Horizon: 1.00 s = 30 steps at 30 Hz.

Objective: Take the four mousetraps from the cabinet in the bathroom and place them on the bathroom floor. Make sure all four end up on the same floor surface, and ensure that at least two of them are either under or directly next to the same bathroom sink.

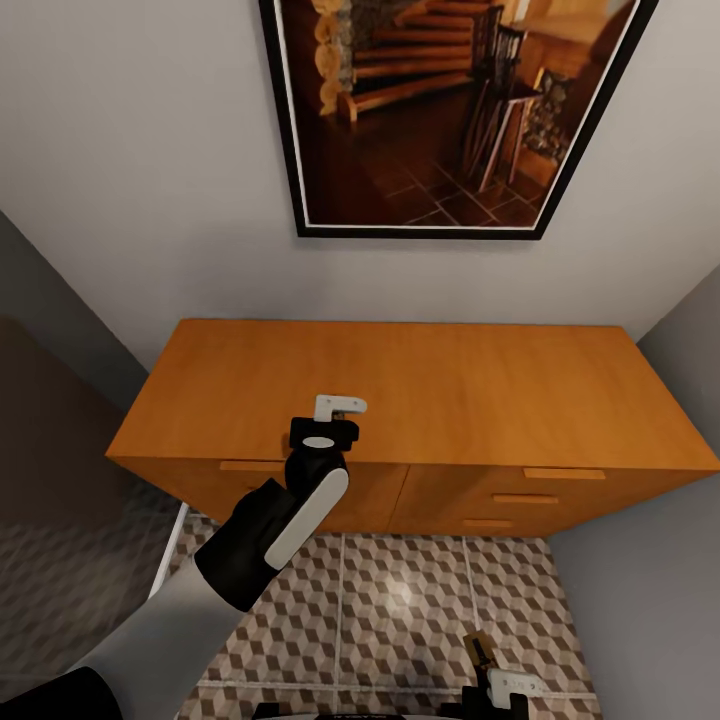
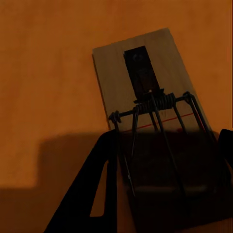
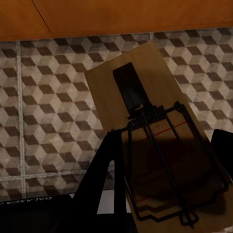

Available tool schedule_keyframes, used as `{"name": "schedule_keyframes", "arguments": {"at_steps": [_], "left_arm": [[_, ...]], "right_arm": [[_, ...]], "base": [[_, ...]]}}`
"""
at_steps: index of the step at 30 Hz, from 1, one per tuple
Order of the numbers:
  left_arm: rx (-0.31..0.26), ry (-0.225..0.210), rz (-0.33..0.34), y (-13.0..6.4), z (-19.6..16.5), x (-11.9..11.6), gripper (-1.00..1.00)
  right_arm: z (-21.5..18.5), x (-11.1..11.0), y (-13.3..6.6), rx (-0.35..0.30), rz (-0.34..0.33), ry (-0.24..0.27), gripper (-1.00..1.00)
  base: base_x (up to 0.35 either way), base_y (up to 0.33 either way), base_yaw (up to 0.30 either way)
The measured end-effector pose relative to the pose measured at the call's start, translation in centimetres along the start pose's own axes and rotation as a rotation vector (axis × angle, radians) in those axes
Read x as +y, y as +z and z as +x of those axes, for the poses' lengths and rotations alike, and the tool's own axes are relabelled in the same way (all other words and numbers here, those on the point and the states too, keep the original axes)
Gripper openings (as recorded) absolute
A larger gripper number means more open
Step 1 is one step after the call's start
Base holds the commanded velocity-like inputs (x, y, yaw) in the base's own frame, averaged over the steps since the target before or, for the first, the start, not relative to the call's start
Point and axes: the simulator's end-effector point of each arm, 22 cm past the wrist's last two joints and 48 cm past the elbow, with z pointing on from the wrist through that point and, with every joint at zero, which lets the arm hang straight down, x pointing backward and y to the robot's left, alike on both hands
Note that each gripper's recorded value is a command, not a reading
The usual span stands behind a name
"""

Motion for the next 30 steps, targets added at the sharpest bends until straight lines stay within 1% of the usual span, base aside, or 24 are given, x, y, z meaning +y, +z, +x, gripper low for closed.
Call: {"name": "schedule_keyframes", "arguments": {"at_steps": [1,2,18,22,30], "left_arm": [[-0.009,-0.023,0.025,-0.4,-0.5,-0.5,-1.00],[-0.021,-0.029,0.033,-0.8,-1.1,-0.6,-1.00],[-0.149,-0.092,0.105,-4.6,-6.2,-1.4,-1.00],[-0.156,-0.094,0.107,-4.8,-6.4,-1.4,-1.00],[-0.151,-0.083,0.090,-4.2,-6.0,-0.6,-1.00]], "right_arm": [[0.0,0.0,0.0,0.000,0.000,0.000,-1.00],[0.0,0.0,0.0,0.000,0.001,0.000,-1.00],[0.0,0.0,0.0,0.000,0.000,0.000,-1.00],[0.0,-0.1,0.0,0.001,0.001,0.000,-1.00],[0.0,0.0,0.0,0.001,0.001,0.000,-1.00]], "base": [[0.000,0.000,0.000],[0.000,0.000,0.000],[0.000,0.000,0.000],[-0.108,0.000,0.000],[-0.303,0.000,0.000]]}}
